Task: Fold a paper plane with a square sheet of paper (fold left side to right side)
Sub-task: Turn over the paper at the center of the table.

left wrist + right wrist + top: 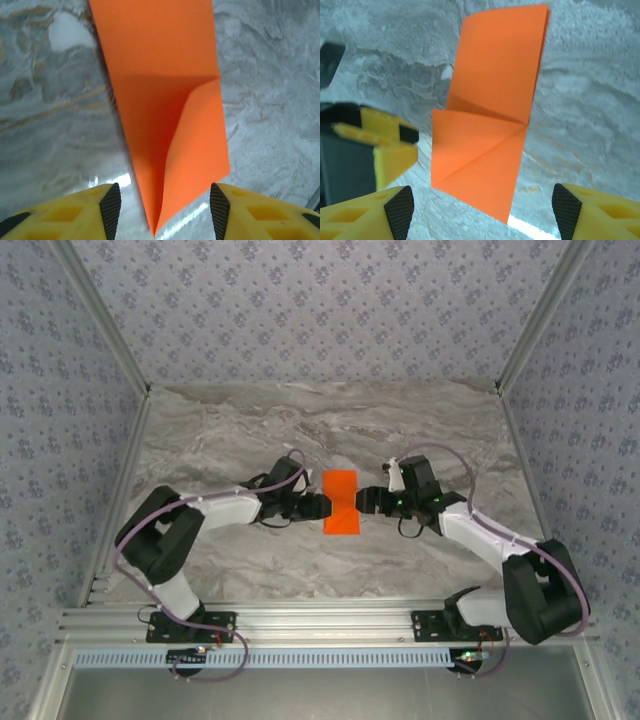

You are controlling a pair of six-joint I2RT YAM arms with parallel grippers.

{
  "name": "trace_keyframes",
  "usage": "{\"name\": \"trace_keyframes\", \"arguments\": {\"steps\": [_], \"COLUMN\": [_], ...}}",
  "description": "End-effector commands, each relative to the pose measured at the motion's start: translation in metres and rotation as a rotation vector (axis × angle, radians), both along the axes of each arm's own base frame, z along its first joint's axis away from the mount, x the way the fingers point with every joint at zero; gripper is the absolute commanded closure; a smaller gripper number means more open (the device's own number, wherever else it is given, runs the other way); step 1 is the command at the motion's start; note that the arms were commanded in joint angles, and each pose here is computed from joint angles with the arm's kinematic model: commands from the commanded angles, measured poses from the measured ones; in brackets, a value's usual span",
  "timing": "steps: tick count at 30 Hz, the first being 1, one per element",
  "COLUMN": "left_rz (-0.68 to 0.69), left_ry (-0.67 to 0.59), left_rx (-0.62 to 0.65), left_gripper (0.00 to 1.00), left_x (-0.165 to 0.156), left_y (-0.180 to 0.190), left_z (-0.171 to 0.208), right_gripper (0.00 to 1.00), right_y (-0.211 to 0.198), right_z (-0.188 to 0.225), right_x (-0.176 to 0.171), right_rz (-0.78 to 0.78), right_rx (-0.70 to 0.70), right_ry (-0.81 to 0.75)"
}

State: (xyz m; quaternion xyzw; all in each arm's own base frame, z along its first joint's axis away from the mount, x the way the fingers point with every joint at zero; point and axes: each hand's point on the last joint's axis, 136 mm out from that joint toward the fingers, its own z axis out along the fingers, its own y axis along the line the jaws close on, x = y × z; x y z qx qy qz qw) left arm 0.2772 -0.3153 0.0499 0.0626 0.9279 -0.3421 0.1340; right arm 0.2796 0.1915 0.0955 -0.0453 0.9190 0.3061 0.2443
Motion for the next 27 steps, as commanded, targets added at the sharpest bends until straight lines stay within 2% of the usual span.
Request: {"name": "trace_keyframes", "arguments": {"steps": [1, 5, 11, 14, 18, 27], "left_rz": [-0.024, -0.027, -0.020, -0.008, 0.010, 0.019], "left_ry": [-0.019, -0.001, -0.022, -0.037, -0.052, -0.063], "left_rx": [-0.023, -0.022, -0.034, -0.028, -0.023, -0.047], "left_gripper": [0.47, 0.51, 0.79, 0.89, 0.92, 0.93], "left_x": [0.015, 0.023, 0.025, 0.023, 0.020, 0.018], "left_y": [-0.013, -0.020, -0.019, -0.012, -0.002, 0.000], "left_z": [0.000, -0.008, -0.006, -0.001, 0.004, 0.011], "right_gripper": [0.22, 0.20, 0.16, 0.15, 0.14, 0.15], "right_y": [-0.008, -0.009, 0.002, 0.011, 0.022, 0.046], "right_z": [-0.002, -0.004, -0.011, -0.012, -0.012, -0.020], "right_x": [-0.011, -0.019, -0.027, -0.024, -0.017, 0.004], "right_rz": [-0.017, -0.011, 0.025, 0.037, 0.047, 0.049], "right_rx": [-0.013, 0.001, 0.064, 0.107, 0.160, 0.266], "right_ry": [0.015, 0.027, 0.077, 0.094, 0.116, 0.175]}}
